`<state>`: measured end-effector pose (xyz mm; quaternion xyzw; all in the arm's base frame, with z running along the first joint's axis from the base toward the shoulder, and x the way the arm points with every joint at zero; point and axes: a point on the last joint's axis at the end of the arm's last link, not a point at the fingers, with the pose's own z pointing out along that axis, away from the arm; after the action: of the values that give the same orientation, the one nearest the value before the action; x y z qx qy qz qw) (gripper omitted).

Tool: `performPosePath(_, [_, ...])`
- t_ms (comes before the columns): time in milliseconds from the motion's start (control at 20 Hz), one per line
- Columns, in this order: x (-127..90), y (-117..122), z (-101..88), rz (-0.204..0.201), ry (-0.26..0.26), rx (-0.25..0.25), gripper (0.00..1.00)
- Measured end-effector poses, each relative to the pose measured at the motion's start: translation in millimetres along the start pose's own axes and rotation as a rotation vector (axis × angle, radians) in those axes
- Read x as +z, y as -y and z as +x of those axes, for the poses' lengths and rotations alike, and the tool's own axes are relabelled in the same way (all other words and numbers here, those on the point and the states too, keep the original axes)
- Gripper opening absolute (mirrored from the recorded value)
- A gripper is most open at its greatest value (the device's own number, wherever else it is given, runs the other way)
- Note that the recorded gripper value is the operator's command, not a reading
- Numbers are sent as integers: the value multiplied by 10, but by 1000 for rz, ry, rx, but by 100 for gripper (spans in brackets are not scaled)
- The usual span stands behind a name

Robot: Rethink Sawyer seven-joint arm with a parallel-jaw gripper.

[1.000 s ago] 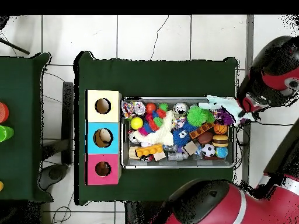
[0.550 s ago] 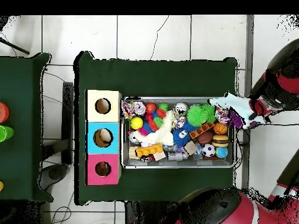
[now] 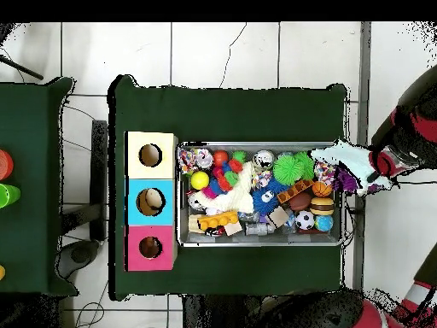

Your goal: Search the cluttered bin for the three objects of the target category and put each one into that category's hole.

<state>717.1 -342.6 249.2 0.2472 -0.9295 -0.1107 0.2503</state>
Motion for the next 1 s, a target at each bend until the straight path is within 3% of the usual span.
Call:
performPosePath(550, [198, -108, 12, 81, 26, -31, 0])
performPosePath(1000, [392, -256, 37, 109, 34, -54, 0])
